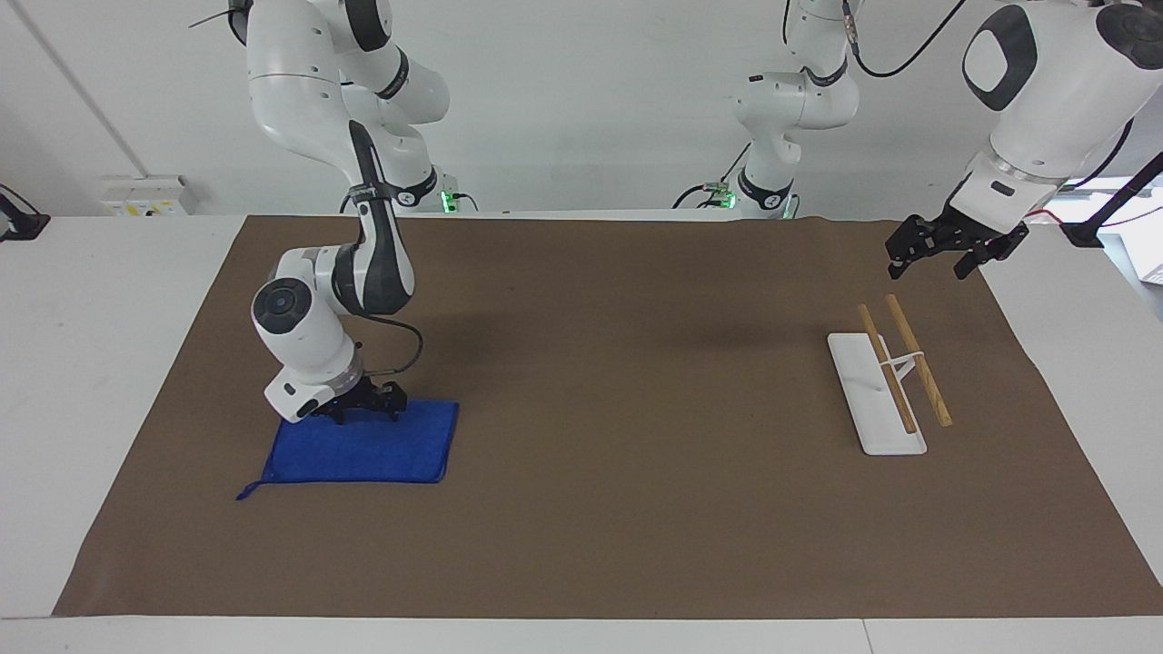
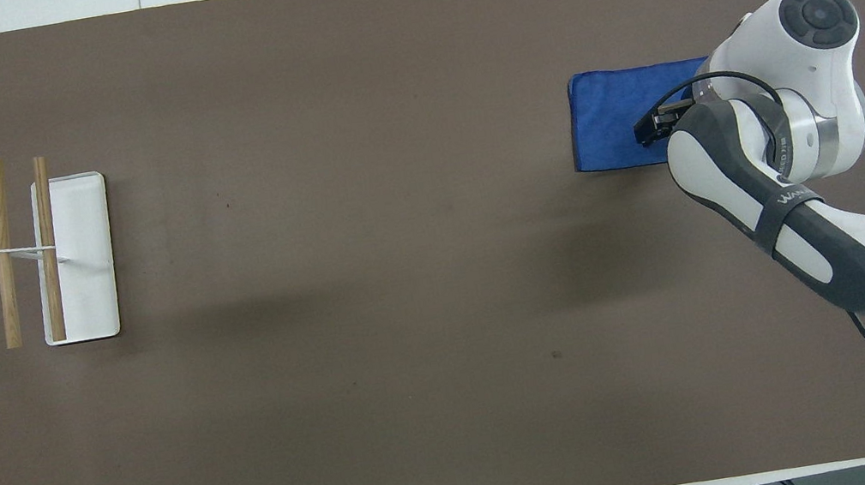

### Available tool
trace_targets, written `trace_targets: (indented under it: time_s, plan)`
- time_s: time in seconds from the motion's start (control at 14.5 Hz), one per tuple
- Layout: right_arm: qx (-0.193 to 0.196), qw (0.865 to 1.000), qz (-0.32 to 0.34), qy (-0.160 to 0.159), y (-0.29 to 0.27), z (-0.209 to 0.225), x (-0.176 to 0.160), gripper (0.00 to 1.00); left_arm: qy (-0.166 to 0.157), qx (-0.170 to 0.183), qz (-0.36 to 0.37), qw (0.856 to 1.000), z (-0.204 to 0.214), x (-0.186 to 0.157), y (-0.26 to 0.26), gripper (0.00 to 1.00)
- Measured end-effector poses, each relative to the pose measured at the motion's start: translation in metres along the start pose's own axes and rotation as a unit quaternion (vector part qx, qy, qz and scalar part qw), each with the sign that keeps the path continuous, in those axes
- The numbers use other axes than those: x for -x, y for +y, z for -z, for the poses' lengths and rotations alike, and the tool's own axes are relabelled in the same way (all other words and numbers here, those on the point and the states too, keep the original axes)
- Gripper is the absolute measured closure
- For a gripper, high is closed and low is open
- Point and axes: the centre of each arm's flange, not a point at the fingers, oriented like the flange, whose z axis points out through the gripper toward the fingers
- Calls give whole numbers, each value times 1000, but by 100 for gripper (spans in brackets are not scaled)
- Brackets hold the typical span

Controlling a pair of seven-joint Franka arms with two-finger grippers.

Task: Right arm passes towel to left arm to hang
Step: 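Close the right gripper on the blue towel and lift it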

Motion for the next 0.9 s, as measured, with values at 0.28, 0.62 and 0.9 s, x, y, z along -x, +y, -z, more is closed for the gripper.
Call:
trace_targets:
  time_s: [0.28,0.62,0.9]
  plan:
    - [1,1000,3,-4,1,-3,3,4,0,0,0,1000,0,0,0,0]
    - [2,1000,3,1,2,5,4,42,0,0,0,1000,0,0,0,0]
    - [2,1000,7,3,-2,9,4,85,0,0,0,1000,0,0,0,0]
